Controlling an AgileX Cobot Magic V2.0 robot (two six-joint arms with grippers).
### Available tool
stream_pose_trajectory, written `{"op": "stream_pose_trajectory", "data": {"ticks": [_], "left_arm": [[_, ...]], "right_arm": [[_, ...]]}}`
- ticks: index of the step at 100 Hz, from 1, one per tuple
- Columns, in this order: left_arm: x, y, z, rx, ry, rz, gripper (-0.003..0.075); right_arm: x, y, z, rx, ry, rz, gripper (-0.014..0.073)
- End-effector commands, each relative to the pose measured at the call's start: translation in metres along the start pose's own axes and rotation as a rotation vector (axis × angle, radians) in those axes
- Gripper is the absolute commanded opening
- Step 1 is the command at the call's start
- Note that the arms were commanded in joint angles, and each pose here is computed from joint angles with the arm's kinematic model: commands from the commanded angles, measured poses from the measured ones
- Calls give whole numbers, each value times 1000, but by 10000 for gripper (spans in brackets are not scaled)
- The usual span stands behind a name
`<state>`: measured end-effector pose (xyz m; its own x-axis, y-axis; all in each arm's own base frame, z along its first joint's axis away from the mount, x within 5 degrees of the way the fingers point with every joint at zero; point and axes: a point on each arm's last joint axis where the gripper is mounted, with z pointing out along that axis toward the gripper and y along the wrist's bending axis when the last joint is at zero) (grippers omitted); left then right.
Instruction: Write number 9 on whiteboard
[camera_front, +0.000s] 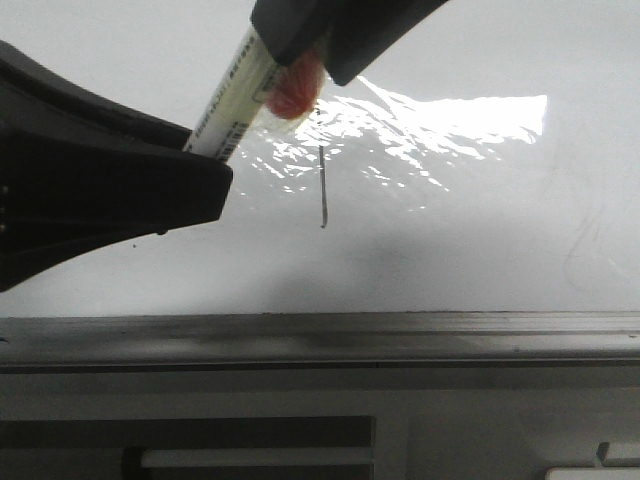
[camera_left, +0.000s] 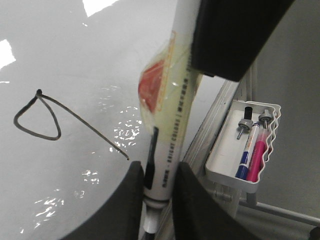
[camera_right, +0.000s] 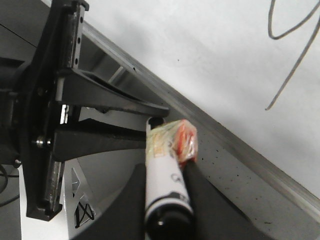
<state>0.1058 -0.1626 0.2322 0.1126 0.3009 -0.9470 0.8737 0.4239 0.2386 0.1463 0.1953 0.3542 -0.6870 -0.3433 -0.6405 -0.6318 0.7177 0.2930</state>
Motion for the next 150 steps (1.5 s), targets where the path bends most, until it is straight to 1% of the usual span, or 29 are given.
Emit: {"op": "stream_pose_trajectory", "data": {"ticks": [1, 6, 9, 14, 18, 21, 25, 32, 37, 42, 56, 63, 72, 90, 150], "left_arm": [[-18, 4, 1, -21, -111, -37, -20], [-18, 4, 1, -21, -111, -48, -20], [-18, 4, 1, -23, -111, -65, -20], [-18, 6, 1, -35, -108, -121, -20], [-16, 7, 1, -51, -97, -173, -20], [-15, 9, 1, -74, -85, -223, -20], [-12, 12, 1, -103, -58, -287, -20], [-5, 17, 0, -173, -10, -456, -20], [-1, 21, -1, -229, 15, -601, -20], [2, 23, -2, -263, 28, -692, -20], [7, 27, -3, -329, 33, -861, -21], [8, 28, -4, -353, 34, -918, -21], [12, 28, -1, -373, 49, -945, -21], [19, 30, 11, -401, 77, -938, -20], [15, 29, 16, -378, 96, -929, -18]], "right_arm": [[-11, 7, -16, -47, -93, 11, 41], [-11, 7, -16, -48, -97, 11, 130], [-11, 7, -16, -48, -97, 11, 201], [-11, 7, -16, -48, -99, 11, 293], [-11, 7, -16, -49, -100, 11, 350], [-11, 7, -16, -49, -100, 11, 372], [-11, 7, -16, -49, -100, 11, 381], [-11, 7, -16, -49, -100, 11, 378], [-11, 7, -16, -49, -100, 11, 378], [-11, 7, -16, -49, -100, 11, 378], [-11, 7, -16, -48, -98, 11, 378], [-11, 7, -16, -48, -98, 11, 378], [-11, 7, -16, -48, -98, 11, 378], [-11, 7, -16, -48, -96, 11, 378], [-10, 6, -16, -46, -88, 11, 378]]}}
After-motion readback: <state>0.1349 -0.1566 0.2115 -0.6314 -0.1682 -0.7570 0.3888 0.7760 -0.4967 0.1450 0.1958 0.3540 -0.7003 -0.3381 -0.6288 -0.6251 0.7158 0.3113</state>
